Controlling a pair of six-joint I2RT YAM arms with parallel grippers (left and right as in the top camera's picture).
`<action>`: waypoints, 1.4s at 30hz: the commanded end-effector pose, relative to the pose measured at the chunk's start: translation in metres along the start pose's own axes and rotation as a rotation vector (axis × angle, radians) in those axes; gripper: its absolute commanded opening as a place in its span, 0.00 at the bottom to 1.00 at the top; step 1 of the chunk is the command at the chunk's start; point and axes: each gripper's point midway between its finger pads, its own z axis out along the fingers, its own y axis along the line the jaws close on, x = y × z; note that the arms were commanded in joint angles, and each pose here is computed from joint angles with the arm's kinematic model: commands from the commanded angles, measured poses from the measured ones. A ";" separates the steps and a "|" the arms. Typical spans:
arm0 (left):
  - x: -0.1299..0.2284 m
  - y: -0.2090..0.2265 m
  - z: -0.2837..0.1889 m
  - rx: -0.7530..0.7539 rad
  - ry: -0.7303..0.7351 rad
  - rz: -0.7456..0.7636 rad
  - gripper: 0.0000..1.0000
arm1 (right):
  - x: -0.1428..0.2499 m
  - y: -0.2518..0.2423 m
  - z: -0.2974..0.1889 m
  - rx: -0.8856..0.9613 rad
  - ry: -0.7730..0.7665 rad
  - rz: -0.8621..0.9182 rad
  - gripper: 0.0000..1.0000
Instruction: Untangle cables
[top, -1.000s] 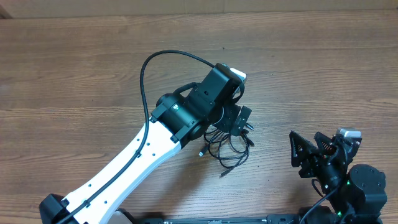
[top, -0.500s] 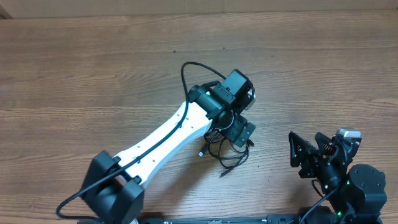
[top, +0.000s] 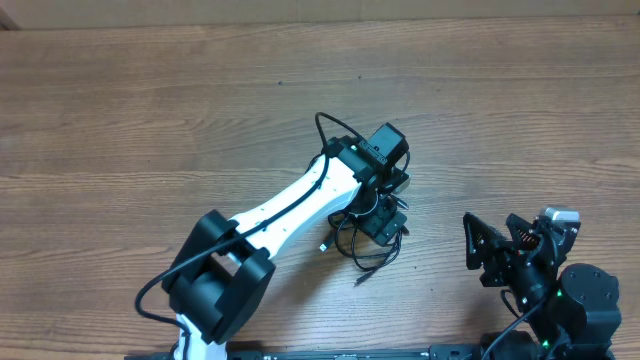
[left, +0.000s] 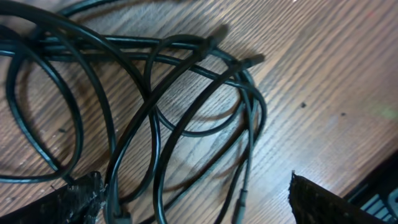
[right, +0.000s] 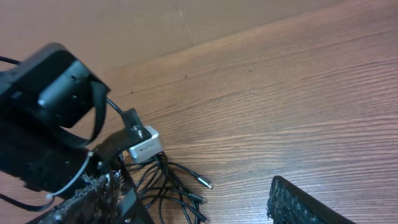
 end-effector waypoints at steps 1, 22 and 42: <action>0.000 0.000 0.019 0.012 0.027 0.011 0.92 | 0.002 -0.001 0.000 0.001 0.004 0.005 0.75; -0.022 0.016 0.025 -0.077 -0.057 -0.033 0.74 | 0.004 -0.002 0.000 0.006 0.011 0.003 0.75; -0.024 0.005 0.028 -0.067 -0.065 -0.026 0.52 | 0.004 -0.002 0.000 0.006 0.011 0.003 0.75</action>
